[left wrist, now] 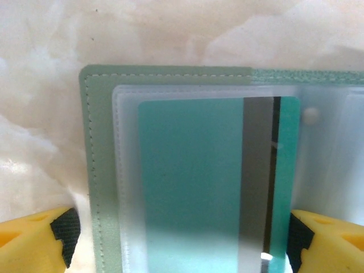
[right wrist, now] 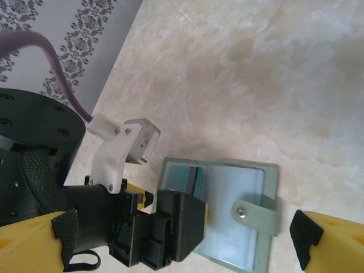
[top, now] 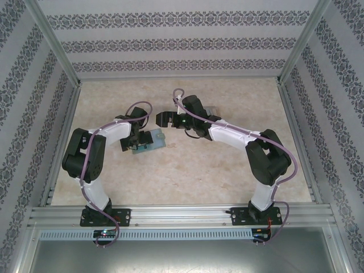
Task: Put the credit cards into the card holder
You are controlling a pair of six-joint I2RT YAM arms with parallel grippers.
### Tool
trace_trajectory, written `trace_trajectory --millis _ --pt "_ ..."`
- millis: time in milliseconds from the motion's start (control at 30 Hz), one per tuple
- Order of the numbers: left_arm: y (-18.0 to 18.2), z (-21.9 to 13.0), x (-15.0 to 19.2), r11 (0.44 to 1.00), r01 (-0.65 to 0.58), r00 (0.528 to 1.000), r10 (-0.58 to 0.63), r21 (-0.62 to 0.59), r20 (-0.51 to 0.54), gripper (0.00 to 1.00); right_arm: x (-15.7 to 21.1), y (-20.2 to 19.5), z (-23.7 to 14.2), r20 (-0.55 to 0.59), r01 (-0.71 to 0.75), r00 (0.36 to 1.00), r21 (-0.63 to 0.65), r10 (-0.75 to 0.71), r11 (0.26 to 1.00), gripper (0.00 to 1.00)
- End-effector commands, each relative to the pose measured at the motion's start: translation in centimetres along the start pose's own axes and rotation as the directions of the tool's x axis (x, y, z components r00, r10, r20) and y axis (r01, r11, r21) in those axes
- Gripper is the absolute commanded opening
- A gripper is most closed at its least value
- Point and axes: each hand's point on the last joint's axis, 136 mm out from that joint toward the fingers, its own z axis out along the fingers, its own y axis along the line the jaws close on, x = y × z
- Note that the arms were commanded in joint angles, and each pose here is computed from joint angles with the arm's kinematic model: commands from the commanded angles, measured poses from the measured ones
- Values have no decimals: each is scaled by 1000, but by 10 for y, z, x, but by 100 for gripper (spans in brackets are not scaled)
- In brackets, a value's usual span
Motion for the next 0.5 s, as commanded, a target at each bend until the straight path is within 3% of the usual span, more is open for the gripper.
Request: trace_trajectory --millis 0,133,233,467 --pt "17 4 17 995 -21 998 15 -99 -59 87 -7 11 -10 13 4 1000 -65 -3 998 98" --pt "12 -3 15 994 -50 998 46 -96 -48 76 -3 10 -3 -30 -35 999 -139 31 990 98" --pt "15 -10 12 991 -60 998 58 -120 -21 74 -2 9 0 -46 -66 997 -176 58 982 98" --pt "20 -18 11 989 -69 997 71 -127 11 64 2 -1 -3 -57 -80 996 -152 72 985 98"
